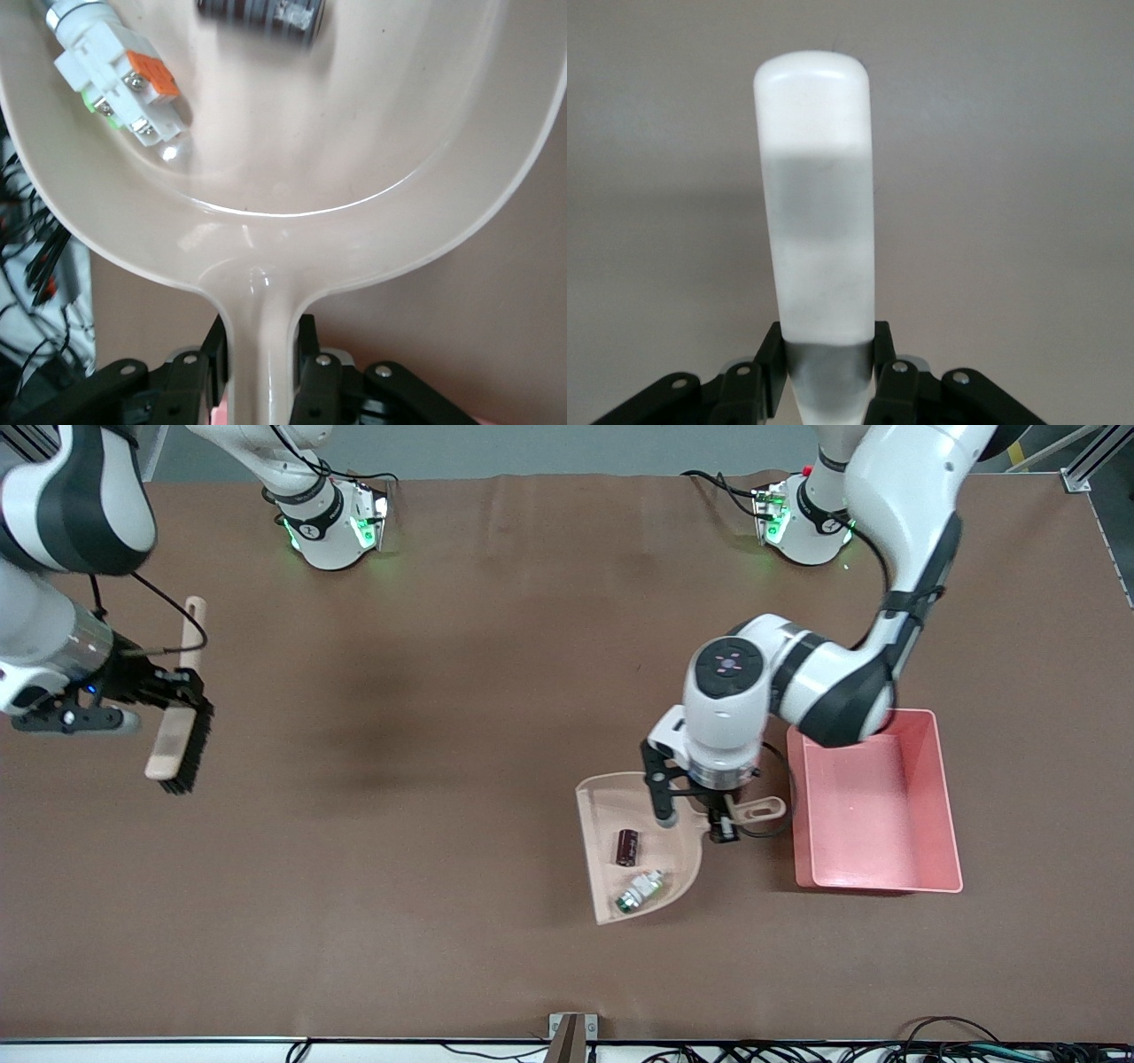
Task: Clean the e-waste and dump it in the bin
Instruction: 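Carry the dustpan to the bin with the left gripper while the right gripper withdraws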
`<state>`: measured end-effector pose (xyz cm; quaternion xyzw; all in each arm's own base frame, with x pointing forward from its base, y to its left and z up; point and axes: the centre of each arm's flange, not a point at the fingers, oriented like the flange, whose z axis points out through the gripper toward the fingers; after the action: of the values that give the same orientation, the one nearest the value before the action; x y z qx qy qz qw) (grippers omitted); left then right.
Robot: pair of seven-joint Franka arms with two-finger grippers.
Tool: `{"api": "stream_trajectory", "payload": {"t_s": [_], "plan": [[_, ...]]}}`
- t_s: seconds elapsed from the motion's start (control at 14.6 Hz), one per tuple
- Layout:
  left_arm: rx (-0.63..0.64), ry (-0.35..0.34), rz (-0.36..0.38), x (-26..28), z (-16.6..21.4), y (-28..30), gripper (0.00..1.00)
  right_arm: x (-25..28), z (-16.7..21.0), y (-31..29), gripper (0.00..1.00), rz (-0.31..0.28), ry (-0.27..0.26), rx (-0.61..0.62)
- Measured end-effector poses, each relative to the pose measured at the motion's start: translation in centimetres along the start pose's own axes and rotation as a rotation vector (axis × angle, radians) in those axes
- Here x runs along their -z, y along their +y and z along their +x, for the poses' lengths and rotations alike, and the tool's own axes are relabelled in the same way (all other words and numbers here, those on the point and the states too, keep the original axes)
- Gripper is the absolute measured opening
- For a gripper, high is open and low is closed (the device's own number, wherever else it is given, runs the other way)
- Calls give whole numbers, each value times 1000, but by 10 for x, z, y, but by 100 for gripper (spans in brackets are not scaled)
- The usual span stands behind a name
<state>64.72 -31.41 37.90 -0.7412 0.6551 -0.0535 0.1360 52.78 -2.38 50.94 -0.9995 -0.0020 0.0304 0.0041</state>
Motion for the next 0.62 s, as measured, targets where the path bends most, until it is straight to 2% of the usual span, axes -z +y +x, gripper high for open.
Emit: {"api": "stream_trajectory", "payload": {"t_s": [0.27, 0.48, 0.62], "plan": [[-1, 12, -25, 1, -93, -45, 33, 45, -26, 6, 42, -8, 1, -14], [-2, 17, -77, -6, -173, -63, 33, 96, -25, 4, 42, -12, 58, -10], [-35, 9, -116, -13, -223, -70, 33, 108, -20, 5, 42, -8, 56, -9]]}}
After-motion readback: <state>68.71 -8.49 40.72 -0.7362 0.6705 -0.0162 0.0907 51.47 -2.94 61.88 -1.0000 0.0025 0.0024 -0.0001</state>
